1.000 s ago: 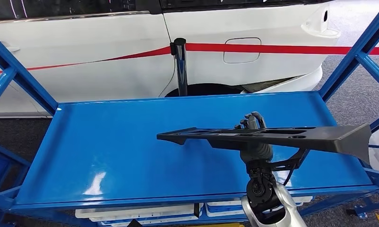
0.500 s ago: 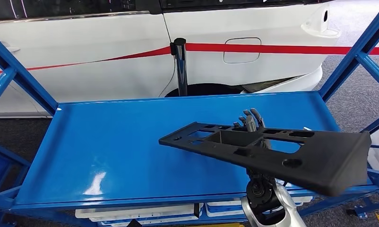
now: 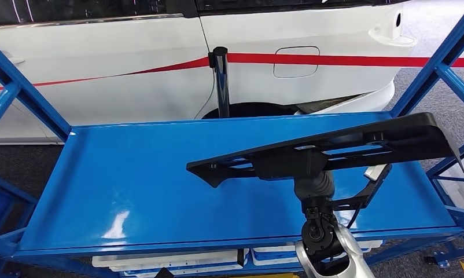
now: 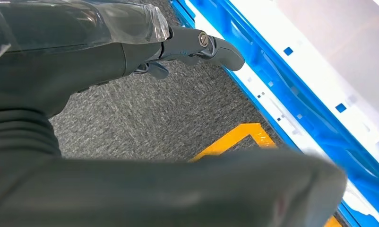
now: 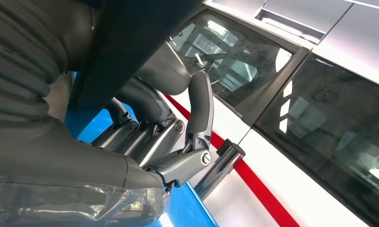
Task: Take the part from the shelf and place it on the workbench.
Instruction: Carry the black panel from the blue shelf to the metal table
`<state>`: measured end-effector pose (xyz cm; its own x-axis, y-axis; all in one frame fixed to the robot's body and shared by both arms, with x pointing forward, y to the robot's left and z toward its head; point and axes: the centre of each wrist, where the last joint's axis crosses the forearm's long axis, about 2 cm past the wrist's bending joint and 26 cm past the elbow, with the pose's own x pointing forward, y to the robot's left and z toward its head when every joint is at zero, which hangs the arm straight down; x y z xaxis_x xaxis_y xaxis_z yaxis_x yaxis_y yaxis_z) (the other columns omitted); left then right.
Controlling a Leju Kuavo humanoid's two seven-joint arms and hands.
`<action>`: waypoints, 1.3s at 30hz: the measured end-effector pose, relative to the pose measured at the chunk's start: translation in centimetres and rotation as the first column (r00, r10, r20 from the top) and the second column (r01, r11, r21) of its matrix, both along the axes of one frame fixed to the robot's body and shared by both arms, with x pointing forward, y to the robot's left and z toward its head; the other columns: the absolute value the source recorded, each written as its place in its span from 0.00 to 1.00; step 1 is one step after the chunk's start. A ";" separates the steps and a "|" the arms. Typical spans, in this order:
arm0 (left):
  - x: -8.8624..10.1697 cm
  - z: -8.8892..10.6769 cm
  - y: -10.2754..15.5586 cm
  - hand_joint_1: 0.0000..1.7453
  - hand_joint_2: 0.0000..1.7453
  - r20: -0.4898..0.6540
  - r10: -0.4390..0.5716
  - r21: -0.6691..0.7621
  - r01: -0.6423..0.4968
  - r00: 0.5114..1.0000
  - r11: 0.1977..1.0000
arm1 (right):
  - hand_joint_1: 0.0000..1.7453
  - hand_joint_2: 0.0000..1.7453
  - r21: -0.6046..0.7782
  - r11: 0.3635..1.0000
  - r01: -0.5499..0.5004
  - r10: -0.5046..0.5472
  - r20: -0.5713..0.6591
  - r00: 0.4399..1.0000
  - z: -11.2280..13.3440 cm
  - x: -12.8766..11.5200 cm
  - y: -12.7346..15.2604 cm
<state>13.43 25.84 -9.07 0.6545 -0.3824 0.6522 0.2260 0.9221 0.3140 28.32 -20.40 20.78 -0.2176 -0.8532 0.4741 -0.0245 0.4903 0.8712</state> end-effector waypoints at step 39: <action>0.1 0.1 0.1 0.00 1.00 -0.006 0.015 0.062 -0.014 1.000 0.998 | 1.00 1.00 0.006 0.999 0.031 -0.032 0.302 0.953 7.5 -0.6 -0.2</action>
